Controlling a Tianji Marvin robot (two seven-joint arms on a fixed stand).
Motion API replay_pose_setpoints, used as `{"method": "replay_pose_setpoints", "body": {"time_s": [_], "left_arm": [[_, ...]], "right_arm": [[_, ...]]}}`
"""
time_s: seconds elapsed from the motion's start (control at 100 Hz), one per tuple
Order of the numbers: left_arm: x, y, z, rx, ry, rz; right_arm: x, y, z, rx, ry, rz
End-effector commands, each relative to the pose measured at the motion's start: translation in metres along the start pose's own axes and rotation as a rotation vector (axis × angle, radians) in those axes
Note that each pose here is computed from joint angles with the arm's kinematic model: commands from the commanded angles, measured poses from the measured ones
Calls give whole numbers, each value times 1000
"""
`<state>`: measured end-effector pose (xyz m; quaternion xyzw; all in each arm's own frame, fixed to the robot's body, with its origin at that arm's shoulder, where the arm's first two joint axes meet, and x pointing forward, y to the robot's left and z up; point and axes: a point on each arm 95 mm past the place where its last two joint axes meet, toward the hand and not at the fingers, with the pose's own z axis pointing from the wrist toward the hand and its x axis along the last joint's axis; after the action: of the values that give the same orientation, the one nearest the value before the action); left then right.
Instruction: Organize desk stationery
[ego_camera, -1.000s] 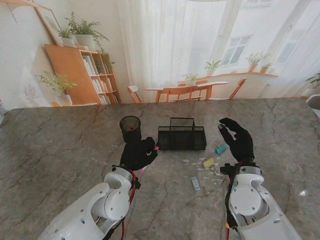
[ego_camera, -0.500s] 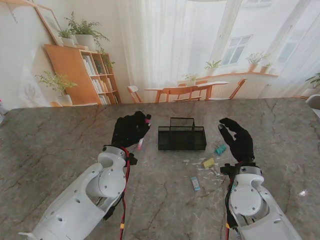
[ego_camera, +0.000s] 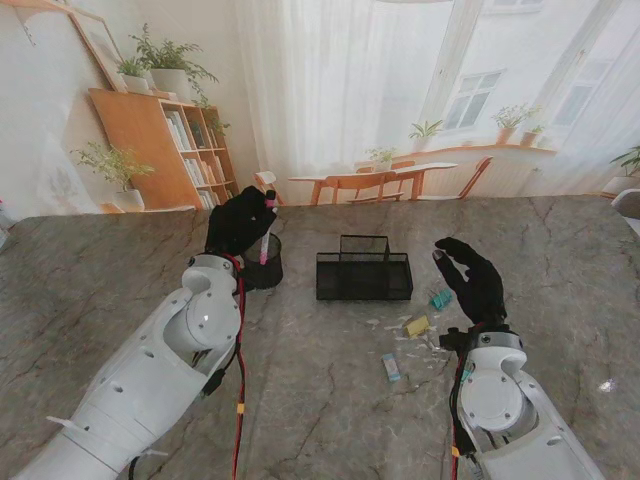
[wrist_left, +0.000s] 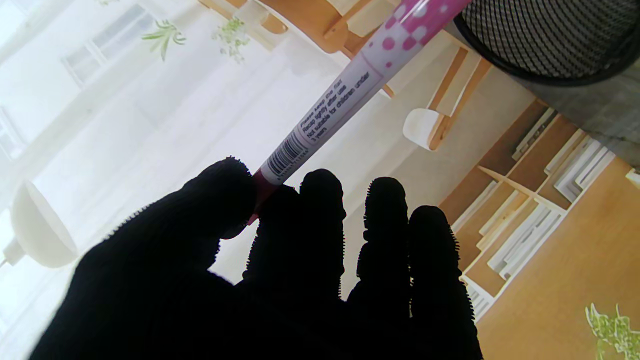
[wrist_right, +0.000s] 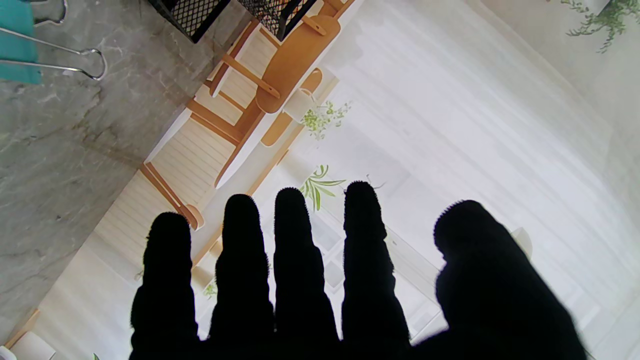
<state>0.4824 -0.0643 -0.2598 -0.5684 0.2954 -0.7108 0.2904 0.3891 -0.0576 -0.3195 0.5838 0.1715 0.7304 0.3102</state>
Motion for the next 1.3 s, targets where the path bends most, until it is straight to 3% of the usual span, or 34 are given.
{"method": "replay_pose_setpoints", "body": {"time_s": [0.0,0.24,0.58,1.29], "left_arm": [[-2,-7,14,18,-8,-8],[-20,-9,40,17,-11,2],[-41,9,61,41,6,-139],[-82,33,59,-42,-16,-127]], "right_arm": [[-1,-2,0,19,0,-2],[-1,-5,2,33,0,-9],[-3,-7,4,48,-1,-24],[-4,-11,7,73,-4,-33]]}}
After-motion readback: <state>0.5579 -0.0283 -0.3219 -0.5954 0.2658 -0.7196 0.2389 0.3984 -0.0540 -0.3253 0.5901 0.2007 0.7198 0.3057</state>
